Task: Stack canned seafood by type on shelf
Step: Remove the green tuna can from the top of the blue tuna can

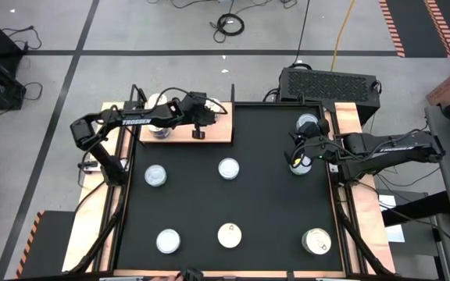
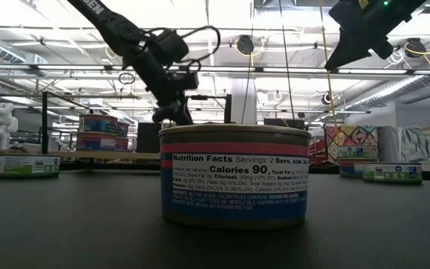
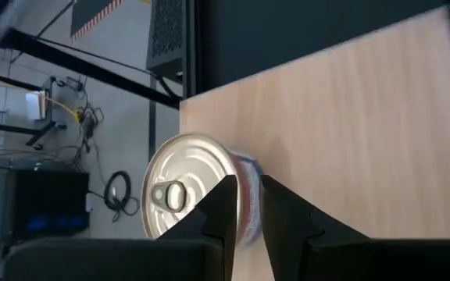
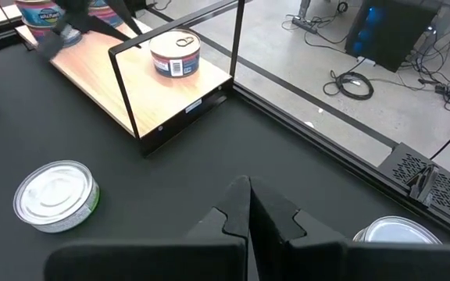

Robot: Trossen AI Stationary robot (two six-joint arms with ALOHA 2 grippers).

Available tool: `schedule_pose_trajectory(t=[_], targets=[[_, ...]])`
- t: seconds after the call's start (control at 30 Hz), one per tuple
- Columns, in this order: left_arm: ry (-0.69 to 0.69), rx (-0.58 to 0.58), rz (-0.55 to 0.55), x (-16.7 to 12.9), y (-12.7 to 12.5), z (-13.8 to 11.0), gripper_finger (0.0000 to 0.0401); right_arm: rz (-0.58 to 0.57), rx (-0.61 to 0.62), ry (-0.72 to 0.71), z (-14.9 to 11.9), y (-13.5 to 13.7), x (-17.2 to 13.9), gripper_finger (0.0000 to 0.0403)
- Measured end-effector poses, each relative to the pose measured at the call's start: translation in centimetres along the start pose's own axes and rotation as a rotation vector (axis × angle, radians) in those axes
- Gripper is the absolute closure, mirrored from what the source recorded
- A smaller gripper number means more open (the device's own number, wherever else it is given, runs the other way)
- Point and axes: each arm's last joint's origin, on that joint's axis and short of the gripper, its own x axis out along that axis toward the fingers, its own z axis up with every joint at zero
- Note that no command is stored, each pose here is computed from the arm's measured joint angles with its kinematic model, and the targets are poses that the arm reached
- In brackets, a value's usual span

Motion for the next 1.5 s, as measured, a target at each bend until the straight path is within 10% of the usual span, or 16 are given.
schedule_pose_trajectory(t=[0.7,1.0,1.5], targets=[[-0.326,-0.179,-0.432,-6.9,-4.7,3.6,0.0343,-0.025,-0.068,0.031,-0.4,0.7,0.8,0.0403],[-0.313,-0.309,-0.445,-5.6,-9.0,2.6,0.0343,-0.084,-0.076,0.011,-0.2,0.4,1.1,0.0403],[-0.671,-0.311,-0.332,-4.5,-11.3,4.7,0.0343,-0.158,-0.063,0.101,0.2,-1.1,3.3,0.038]])
